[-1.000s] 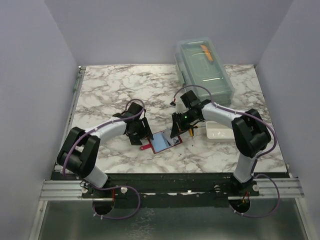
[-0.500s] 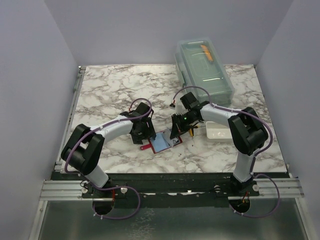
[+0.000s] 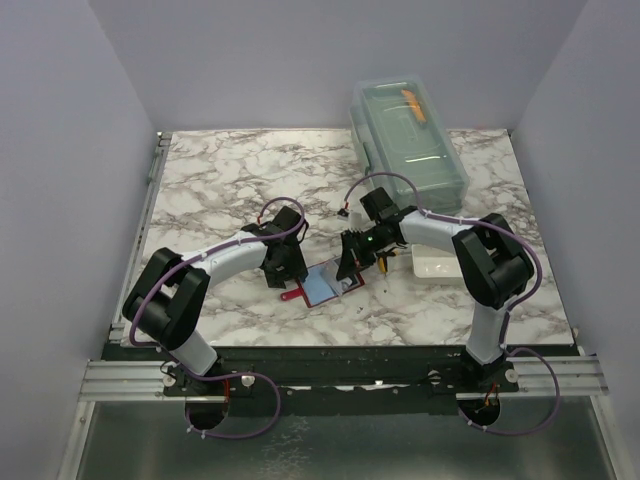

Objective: Put the credit cards into the card holder
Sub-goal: Insert the credit card into the card holder.

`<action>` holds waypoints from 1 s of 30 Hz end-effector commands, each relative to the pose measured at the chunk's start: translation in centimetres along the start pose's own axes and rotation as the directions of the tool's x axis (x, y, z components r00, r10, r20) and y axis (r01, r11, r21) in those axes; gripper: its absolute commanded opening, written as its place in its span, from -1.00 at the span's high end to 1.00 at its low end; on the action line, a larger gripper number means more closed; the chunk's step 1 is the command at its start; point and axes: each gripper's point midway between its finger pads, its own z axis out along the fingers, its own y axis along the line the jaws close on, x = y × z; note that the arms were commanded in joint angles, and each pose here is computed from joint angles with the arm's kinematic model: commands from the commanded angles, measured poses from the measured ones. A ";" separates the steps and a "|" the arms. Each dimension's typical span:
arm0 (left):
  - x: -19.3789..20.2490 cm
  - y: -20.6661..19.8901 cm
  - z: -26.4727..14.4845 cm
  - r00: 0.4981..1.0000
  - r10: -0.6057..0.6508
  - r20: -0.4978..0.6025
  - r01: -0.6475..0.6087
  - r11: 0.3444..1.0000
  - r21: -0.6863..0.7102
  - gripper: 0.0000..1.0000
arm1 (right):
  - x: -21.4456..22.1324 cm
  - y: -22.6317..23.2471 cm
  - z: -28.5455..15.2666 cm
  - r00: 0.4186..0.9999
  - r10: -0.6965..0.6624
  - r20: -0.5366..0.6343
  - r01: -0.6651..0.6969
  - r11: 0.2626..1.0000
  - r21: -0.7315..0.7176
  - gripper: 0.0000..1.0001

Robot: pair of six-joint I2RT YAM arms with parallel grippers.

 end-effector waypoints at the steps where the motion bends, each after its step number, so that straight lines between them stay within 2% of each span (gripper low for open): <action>1: 0.3 1.5 0.9 1.000 0.011 0.011 -0.010 0.998 -0.067 -0.11 | 0.7 0.2 0.9 1.000 0.013 -0.020 -0.014 0.998 -0.055 0.99; 14: 0.7 1.4 0.6 1.000 0.016 0.010 -0.015 0.998 -0.055 -0.09 | -0.5 -0.5 2.0 0.998 -0.016 0.059 0.020 0.998 -0.067 0.99; 25: 0.9 1.1 0.4 1.000 0.013 0.006 -0.012 0.999 -0.043 -0.08 | -0.1 -1.0 2.6 0.996 0.020 0.088 -0.013 0.997 -0.078 0.99; 30: 0.9 0.8 0.1 1.000 0.005 0.011 -0.005 1.000 -0.029 -0.08 | 0.3 -0.8 2.3 0.988 0.054 0.141 -0.042 0.996 -0.084 0.95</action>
